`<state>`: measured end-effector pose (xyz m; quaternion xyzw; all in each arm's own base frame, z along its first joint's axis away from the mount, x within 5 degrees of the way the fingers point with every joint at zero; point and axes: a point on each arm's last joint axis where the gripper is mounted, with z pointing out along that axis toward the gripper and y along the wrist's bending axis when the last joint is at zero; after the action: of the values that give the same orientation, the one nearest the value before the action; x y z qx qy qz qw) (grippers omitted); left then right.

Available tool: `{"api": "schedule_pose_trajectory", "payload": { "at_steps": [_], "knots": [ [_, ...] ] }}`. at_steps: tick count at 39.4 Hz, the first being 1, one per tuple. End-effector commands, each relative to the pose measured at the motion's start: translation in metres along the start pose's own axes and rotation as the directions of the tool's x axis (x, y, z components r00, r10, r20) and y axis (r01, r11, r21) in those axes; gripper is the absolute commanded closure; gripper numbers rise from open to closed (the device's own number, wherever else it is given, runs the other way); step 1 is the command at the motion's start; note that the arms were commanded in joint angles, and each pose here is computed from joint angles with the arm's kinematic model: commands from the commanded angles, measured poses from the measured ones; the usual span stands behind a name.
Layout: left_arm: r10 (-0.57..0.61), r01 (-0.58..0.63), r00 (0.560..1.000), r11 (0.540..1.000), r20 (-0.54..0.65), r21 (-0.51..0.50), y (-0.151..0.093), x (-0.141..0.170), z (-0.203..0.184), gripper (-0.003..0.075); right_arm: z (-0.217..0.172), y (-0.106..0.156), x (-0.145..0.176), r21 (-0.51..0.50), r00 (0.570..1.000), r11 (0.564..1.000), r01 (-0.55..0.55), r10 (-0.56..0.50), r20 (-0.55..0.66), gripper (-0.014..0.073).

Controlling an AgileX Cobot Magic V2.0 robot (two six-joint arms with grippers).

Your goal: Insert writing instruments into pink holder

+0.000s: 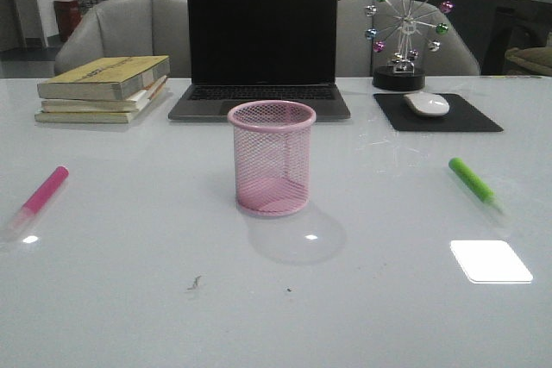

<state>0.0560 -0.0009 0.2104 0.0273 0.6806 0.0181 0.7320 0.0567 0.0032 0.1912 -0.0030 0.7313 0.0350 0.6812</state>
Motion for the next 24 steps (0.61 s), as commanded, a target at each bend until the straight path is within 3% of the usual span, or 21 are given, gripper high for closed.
{"api": "schedule_pose_trajectory", "payload": {
  "at_steps": [1, 6, 12, 18, 21, 24],
  "knots": [
    [-0.015, 0.016, 0.992, 1.000, 0.128, -0.008, 0.001, -0.010, -0.002, 0.0621, -0.001, 0.000, -0.009, -0.005, 0.994, 1.000, 0.012, -0.011, 0.106, 0.0545],
    [-0.014, 0.018, 0.970, 1.000, 0.243, -0.015, 0.002, -0.021, -0.004, 0.0621, -0.002, 0.001, -0.011, -0.006, 0.991, 1.000, 0.012, -0.011, 0.130, 0.0545],
    [-0.011, 0.024, 0.904, 0.999, 0.427, -0.025, 0.003, -0.041, -0.011, 0.0621, -0.003, 0.001, -0.019, -0.009, 0.977, 1.000, 0.013, -0.010, 0.214, 0.0545],
    [0.004, 0.011, 0.880, 1.000, 0.474, -0.029, 0.004, -0.068, -0.017, 0.0621, -0.012, 0.002, -0.047, -0.020, 0.891, 1.000, 0.000, 0.009, 0.454, 0.0545],
    [0.024, -0.007, 0.863, 0.999, 0.504, -0.035, 0.005, -0.087, -0.023, 0.0621, -0.018, 0.003, -0.062, -0.023, 0.867, 1.000, 0.001, 0.010, 0.499, 0.0545],
    [0.047, -0.031, 0.878, 0.999, 0.477, -0.042, 0.006, -0.105, -0.028, 0.0621, -0.025, 0.003, -0.081, -0.024, 0.861, 1.000, 0.002, 0.011, 0.508, 0.0545]
  ]
}}
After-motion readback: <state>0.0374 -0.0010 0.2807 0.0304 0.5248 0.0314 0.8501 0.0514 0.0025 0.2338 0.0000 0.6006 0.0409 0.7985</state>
